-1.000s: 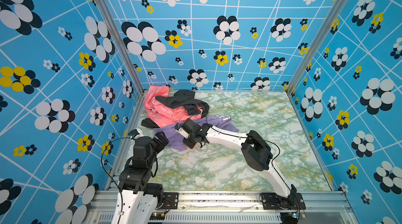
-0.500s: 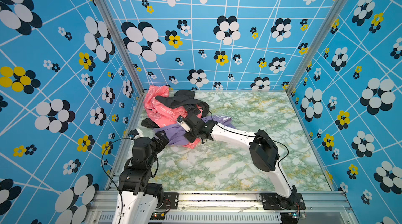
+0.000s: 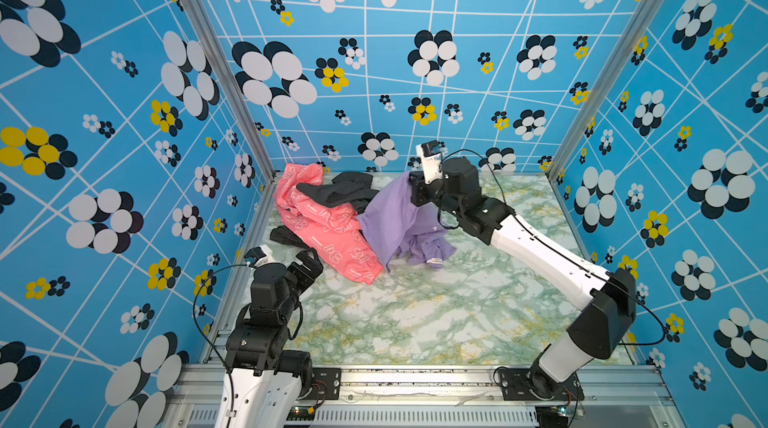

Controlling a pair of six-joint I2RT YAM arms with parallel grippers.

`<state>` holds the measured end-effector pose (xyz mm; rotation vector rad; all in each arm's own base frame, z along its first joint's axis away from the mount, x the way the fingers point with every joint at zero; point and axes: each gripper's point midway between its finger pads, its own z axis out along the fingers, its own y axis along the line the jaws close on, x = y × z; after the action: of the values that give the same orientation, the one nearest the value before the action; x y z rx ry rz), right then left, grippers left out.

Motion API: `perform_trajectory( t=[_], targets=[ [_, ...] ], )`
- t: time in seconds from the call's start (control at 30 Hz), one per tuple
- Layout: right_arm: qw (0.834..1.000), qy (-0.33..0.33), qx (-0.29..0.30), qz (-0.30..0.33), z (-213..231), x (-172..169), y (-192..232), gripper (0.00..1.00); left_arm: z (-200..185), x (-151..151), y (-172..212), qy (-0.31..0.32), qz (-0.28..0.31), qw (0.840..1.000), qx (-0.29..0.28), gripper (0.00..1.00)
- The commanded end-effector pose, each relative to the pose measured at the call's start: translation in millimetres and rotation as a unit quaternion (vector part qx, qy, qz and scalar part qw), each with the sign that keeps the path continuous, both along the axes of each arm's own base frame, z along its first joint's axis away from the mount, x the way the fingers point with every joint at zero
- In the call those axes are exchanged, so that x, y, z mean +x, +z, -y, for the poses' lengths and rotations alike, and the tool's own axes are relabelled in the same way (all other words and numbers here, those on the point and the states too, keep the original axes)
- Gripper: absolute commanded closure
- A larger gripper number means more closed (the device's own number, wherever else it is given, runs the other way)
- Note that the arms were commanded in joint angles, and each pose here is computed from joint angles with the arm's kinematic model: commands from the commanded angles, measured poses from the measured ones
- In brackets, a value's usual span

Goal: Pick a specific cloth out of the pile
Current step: 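Lift the lavender shirt with the right gripper and carry it toward the far corner, then lower the lavender shirt onto the table and open the right gripper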

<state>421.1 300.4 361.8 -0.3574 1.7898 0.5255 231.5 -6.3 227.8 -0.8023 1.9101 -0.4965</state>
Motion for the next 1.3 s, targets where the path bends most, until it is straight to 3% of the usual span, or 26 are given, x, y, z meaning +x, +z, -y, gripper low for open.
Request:
perform_trajectory(
  t=[0.0,0.27,0.53,0.83,0.9,1.27],
  targets=[
    [0.992,-0.096,0.078,0.017,66.3,20.4,25.9,1.0,0.5,0.4,0.6,0.001,0.007,1.0,-0.009,0.01],
    [0.947,-0.293,0.134,0.011,217.4,52.0,37.7,1.0,1.9,2.7,-3.4,-0.002,0.005,1.0,-0.012,0.01],
    [0.919,-0.35,0.164,0.073,279.0,84.2,110.5,1.0,2.2,4.9,-5.9,-0.003,0.005,1.0,-0.011,0.01],
    [0.938,-0.308,0.148,0.058,259.5,127.8,120.3,1.0,0.9,4.5,-6.7,-0.004,0.004,1.0,-0.002,0.01],
    [0.936,-0.318,0.141,0.056,275.3,133.9,118.7,1.0,1.0,4.6,-7.9,-0.004,0.004,1.0,-0.002,0.01],
    [0.944,-0.313,0.093,0.049,281.9,144.5,110.5,1.0,0.4,4.2,-7.4,-0.003,0.006,1.0,-0.002,0.01]
  ],
)
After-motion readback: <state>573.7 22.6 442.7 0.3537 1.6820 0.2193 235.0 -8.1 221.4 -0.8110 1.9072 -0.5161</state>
